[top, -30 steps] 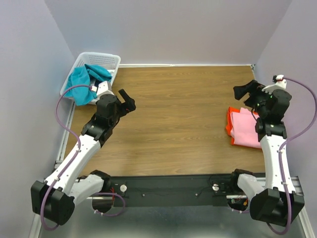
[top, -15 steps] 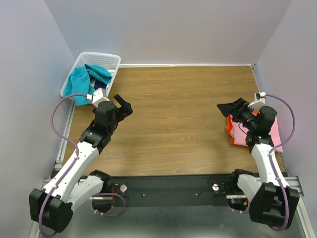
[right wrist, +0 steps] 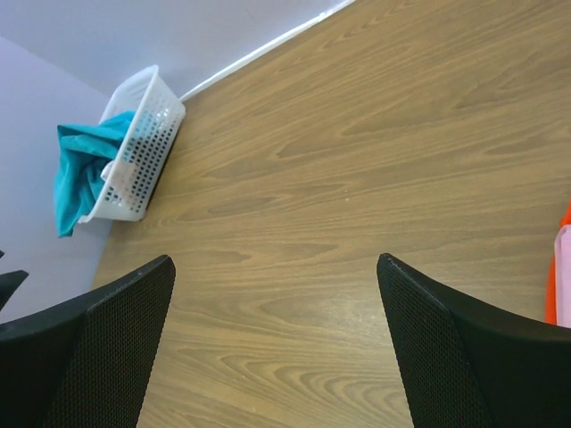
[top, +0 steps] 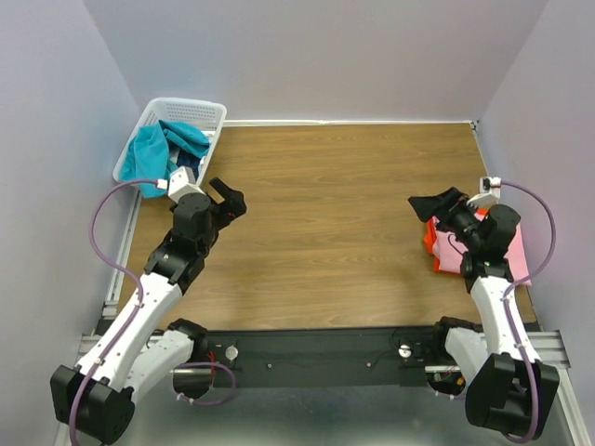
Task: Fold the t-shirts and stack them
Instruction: Reset both grippers
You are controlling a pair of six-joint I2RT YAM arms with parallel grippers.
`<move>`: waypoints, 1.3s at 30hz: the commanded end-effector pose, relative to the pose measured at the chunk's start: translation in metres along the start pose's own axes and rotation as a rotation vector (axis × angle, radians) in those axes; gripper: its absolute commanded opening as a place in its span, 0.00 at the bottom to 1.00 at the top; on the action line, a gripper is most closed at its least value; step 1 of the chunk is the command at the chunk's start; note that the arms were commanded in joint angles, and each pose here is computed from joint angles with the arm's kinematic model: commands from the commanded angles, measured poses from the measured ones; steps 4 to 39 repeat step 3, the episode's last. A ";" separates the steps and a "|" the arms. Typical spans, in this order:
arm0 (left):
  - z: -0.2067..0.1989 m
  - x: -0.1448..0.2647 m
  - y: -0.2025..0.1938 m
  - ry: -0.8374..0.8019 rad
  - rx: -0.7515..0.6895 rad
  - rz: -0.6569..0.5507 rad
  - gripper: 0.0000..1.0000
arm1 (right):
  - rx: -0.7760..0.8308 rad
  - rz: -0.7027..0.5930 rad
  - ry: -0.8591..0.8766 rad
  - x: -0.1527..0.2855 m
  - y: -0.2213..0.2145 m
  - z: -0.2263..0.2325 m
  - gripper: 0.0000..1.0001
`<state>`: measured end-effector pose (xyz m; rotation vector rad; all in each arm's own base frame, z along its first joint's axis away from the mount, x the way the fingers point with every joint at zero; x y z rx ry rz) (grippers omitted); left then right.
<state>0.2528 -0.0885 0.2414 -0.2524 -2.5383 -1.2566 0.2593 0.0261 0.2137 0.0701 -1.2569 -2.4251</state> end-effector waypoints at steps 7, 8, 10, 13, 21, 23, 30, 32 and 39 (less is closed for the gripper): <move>0.004 0.009 0.013 0.003 0.038 -0.091 0.98 | 0.019 -0.041 -0.047 0.003 0.003 -0.005 1.00; 0.004 0.009 0.013 0.003 0.038 -0.091 0.98 | 0.019 -0.041 -0.047 0.003 0.003 -0.005 1.00; 0.004 0.009 0.013 0.003 0.038 -0.091 0.98 | 0.019 -0.041 -0.047 0.003 0.003 -0.005 1.00; 0.004 0.009 0.013 0.003 0.038 -0.091 0.98 | 0.019 -0.041 -0.047 0.003 0.003 -0.005 1.00; 0.004 0.009 0.013 0.003 0.038 -0.091 0.98 | 0.019 -0.041 -0.047 0.003 0.003 -0.005 1.00; 0.004 0.009 0.013 0.003 0.038 -0.091 0.98 | 0.019 -0.041 -0.047 0.003 0.003 -0.005 1.00; 0.004 0.009 0.013 0.003 0.038 -0.091 0.98 | 0.019 -0.041 -0.047 0.003 0.003 -0.005 1.00; 0.004 0.009 0.013 0.003 0.038 -0.091 0.98 | 0.019 -0.041 -0.047 0.003 0.003 -0.005 1.00; 0.004 0.009 0.013 0.003 0.038 -0.091 0.98 | 0.019 -0.041 -0.047 0.003 0.003 -0.005 1.00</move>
Point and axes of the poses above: each gripper's point midway between its finger pads, its own x axis back along the fingers, its own z axis along the line the jaws close on, y = z × x, the point moved 6 cm from there along x, back along the fingers, and after that the axes turned 3 degrees about x, right-handed, at the moved point
